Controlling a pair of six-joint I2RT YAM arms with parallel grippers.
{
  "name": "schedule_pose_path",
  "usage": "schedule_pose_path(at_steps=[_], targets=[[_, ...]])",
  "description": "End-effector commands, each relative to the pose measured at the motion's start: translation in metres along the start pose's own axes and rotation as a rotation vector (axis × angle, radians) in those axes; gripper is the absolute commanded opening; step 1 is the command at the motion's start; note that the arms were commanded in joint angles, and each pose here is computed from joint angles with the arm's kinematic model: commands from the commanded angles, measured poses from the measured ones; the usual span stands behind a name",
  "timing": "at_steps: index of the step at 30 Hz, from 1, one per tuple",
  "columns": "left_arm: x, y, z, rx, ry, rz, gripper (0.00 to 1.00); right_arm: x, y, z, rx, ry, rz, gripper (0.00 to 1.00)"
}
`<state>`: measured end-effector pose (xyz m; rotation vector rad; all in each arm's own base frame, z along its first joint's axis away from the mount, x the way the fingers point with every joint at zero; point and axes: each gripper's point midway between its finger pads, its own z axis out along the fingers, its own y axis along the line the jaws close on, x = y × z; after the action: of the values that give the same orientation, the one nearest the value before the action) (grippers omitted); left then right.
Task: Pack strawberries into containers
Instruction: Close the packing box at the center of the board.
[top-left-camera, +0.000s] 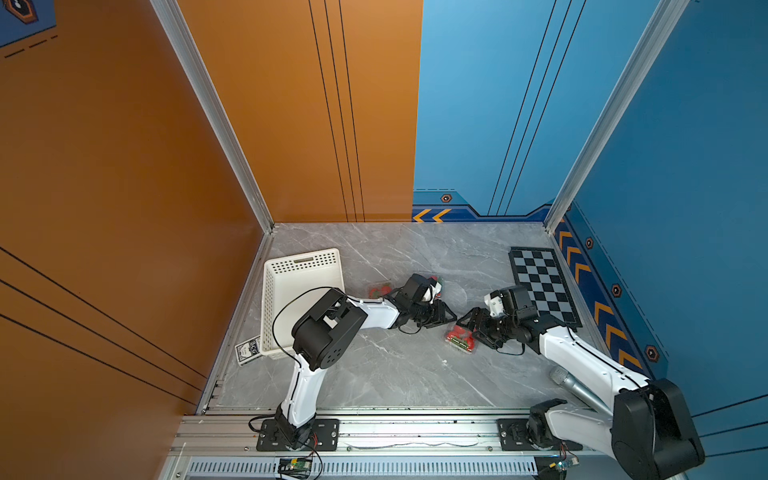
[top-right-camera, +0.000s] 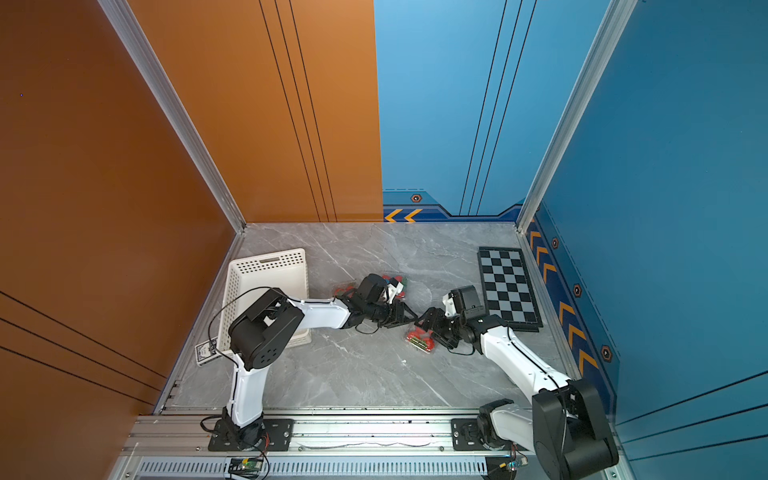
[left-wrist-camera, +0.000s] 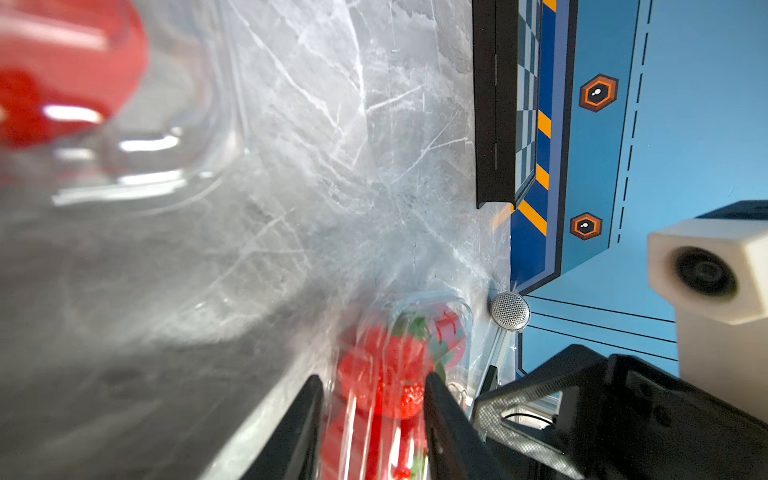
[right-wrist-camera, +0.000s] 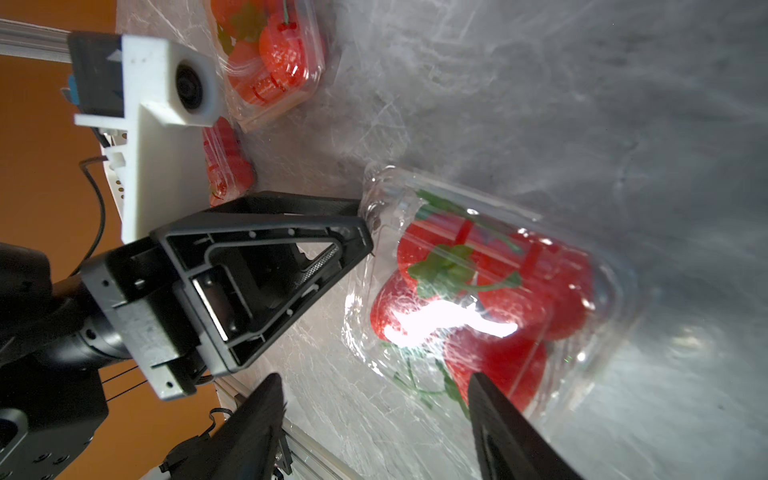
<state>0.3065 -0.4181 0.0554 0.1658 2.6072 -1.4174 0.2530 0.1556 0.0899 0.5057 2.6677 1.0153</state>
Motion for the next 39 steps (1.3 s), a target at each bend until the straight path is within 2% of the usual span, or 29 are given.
schedule_pose_path(at_steps=[1, 9, 10, 21, 26, 39], targets=[[0.003, -0.011, -0.012, 0.014, -0.009, 0.017, 0.43, 0.012, -0.013, -0.004, 0.029, 0.034, -0.001, 0.73], [0.018, -0.011, -0.026, -0.002, -0.019, 0.02, 0.43, 0.019, -0.031, -0.006, 0.107, 0.044, -0.007, 0.72], [0.027, -0.001, -0.026, -0.021, -0.004, 0.009, 0.43, 0.019, -0.032, -0.006, 0.113, 0.045, -0.006, 0.71], [0.04, 0.009, -0.02, -0.04, 0.027, -0.017, 0.41, 0.019, -0.042, -0.003, 0.198, 0.056, -0.027, 0.69], [0.053, 0.019, -0.026, -0.064, 0.035, -0.035, 0.42, 0.022, -0.045, 0.002, 0.219, 0.079, -0.032, 0.68], [0.061, 0.018, -0.026, -0.025, 0.032, -0.07, 0.39, 0.02, -0.041, 0.008, 0.227, 0.09, -0.04, 0.64]])
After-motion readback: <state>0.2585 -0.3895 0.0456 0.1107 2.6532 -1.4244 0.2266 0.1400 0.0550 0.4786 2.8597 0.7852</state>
